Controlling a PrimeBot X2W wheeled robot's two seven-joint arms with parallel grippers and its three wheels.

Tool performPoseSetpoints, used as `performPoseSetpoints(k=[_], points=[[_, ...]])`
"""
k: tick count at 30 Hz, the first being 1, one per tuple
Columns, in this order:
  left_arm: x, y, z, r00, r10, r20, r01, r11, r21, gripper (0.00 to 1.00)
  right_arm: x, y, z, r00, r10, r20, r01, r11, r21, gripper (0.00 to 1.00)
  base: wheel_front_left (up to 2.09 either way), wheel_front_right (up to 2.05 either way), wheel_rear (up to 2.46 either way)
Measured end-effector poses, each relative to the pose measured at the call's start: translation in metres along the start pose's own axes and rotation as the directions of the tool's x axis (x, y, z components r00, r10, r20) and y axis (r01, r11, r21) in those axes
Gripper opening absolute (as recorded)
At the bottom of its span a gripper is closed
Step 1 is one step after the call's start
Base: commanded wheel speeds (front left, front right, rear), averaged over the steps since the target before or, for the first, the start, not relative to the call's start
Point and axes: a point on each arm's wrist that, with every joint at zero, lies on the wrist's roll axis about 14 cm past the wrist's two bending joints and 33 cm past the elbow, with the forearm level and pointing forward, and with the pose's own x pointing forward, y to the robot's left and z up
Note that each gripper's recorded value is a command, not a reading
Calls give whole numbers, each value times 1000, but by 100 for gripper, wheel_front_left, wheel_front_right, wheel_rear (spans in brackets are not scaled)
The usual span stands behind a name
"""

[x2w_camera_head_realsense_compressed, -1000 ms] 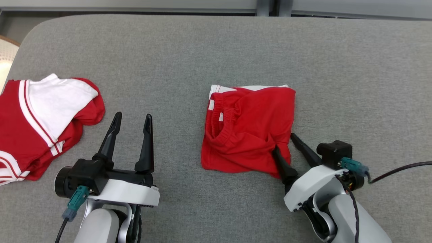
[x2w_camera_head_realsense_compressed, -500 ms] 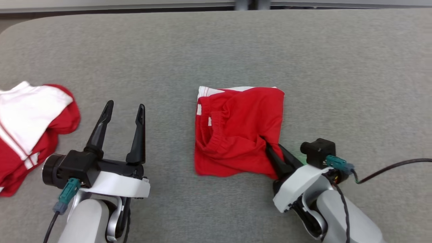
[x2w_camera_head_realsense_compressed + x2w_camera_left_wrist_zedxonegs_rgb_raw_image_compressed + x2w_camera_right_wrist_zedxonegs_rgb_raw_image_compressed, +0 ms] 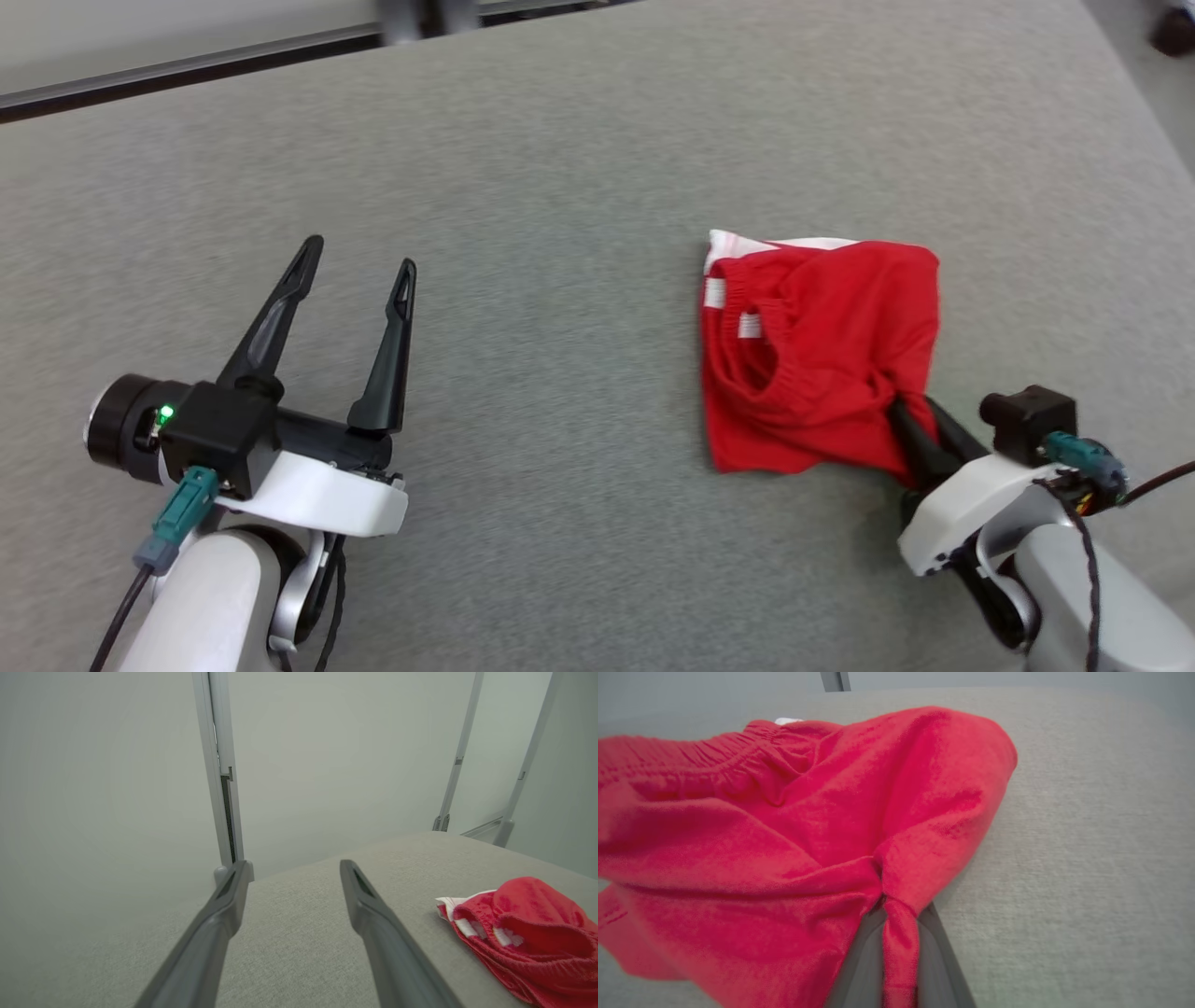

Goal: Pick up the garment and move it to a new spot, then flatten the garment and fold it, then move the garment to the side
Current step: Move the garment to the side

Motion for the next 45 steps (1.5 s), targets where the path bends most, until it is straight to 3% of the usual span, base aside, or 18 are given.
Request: performPoseSetpoints(k=[5,10,18,24,29,31,32,37,45], points=[[28,-37,0,991,-132,16,132,991,-17,100,-28,-62,3,988,-152,-1,152,988,-41,0,0,0,0],[49,-56,-7,978,-204,28,206,978,-44,100,-23,-102,25,974,-224,21,225,968,-110,0,0,0,0],[76,-64,-26,964,-264,38,266,961,-68,100,9,-153,58,957,-288,36,288,926,-243,0,0,0,0],[86,-59,-47,959,-282,33,284,955,-82,100,20,-216,69,911,-412,7,391,857,-336,0,0,0,0],[87,-48,-69,964,-265,3,264,960,-96,100,46,-231,67,898,-441,-7,411,843,-346,0,0,0,0],[88,-43,-75,967,-256,-3,255,962,-98,100,53,-236,64,889,-458,-15,427,839,-337,85,0,0,0],[87,-41,-78,968,-252,-7,250,963,-100,100,55,-239,63,884,-467,-18,435,836,-336,100,0,0,0],[87,-38,-81,969,-245,-7,243,965,-95,100,57,-247,68,864,-504,10,484,825,-290,100,0,0,0],[75,-40,-64,975,-222,-11,221,972,-86,100,9,-237,69,829,-550,102,558,824,-99,100,0,0,0]])
